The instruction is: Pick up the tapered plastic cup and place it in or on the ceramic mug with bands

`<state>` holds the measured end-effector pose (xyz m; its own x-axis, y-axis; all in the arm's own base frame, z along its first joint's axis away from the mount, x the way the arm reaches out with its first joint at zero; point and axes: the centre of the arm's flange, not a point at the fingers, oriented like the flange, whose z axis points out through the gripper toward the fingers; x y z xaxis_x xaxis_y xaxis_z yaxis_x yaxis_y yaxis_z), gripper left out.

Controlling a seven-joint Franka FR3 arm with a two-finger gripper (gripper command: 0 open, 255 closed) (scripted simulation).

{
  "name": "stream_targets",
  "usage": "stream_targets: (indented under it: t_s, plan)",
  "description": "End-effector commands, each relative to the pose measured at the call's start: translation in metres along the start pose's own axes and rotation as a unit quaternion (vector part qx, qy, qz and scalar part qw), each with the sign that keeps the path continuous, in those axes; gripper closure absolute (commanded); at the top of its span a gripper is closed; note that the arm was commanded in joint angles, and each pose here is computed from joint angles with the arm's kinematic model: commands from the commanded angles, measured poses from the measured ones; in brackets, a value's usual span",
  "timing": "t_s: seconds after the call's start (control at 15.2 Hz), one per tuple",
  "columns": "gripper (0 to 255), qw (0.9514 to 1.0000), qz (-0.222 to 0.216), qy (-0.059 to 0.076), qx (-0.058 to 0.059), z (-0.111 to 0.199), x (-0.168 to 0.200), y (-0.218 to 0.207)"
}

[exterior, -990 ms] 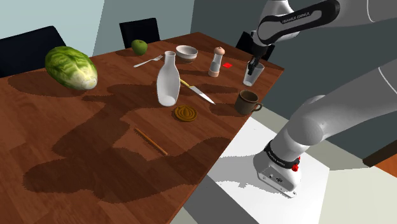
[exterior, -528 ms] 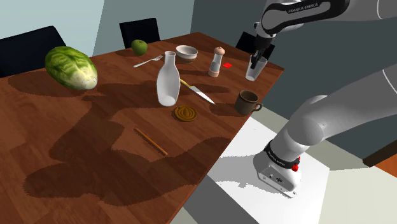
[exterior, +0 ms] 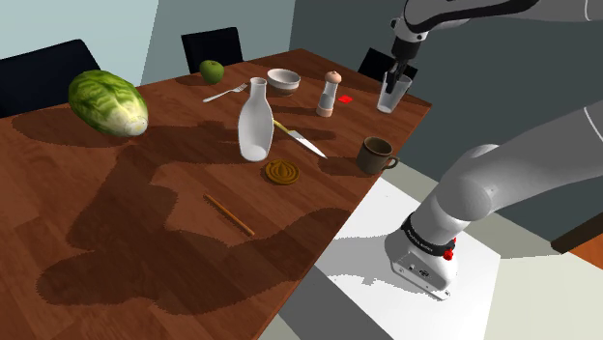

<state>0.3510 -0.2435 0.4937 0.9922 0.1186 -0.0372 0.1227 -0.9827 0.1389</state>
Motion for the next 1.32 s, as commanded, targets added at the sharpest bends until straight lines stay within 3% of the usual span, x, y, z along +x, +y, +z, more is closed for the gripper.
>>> stream_targets:
  t_s: [0.0, 0.4, 1.25]
  plan:
    - [255, 1.0, 0.0, 0.0, 0.0, -0.01, -0.001, 0.001]
    - [255, 1.0, 0.0, 0.0, 0.0, -0.039, -0.002, 0.005]
    - [255, 1.0, 0.0, 0.0, 0.0, -0.088, -0.071, -0.145]
